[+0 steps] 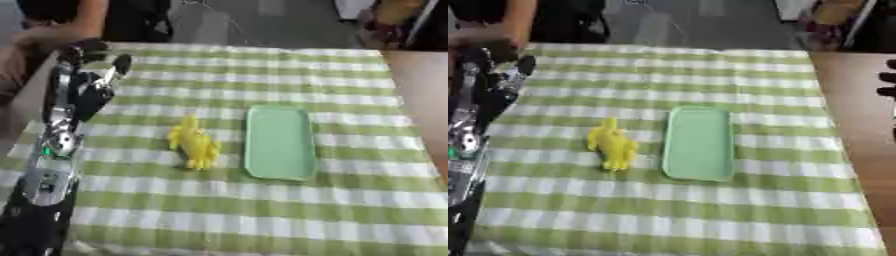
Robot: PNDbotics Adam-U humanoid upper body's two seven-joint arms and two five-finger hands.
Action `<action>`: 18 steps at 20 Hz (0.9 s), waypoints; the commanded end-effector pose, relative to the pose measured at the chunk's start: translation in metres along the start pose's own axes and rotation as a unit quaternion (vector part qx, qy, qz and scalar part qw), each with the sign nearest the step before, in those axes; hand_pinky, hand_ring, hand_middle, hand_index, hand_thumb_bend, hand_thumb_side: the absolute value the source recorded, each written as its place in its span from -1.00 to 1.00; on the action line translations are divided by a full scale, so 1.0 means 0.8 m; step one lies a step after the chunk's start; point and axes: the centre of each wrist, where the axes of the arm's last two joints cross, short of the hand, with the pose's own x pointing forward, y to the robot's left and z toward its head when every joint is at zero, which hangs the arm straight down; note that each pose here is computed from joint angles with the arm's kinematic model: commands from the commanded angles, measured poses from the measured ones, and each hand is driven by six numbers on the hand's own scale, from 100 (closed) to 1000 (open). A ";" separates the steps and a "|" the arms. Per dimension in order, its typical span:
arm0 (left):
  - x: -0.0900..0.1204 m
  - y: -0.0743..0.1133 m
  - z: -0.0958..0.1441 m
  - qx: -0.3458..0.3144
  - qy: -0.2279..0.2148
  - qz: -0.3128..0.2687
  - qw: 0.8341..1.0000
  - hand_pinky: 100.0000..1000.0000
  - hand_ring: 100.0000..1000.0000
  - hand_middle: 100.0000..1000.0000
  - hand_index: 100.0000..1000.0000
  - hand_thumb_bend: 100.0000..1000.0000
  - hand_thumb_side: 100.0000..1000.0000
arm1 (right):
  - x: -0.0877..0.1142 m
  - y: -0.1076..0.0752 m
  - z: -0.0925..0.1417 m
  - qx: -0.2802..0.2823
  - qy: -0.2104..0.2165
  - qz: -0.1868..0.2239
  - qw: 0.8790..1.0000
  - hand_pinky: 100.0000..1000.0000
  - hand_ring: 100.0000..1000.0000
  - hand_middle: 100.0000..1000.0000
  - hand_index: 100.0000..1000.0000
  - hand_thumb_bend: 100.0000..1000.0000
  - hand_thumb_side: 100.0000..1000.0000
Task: Pick up objects on the table and place them in the box.
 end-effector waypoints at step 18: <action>0.017 0.044 -0.020 -0.105 -0.037 -0.148 0.983 -0.19 0.40 0.59 0.51 0.29 0.24 | 0.010 -0.010 -0.008 0.001 -0.020 0.011 1.000 0.32 0.47 0.52 0.76 -1.00 0.55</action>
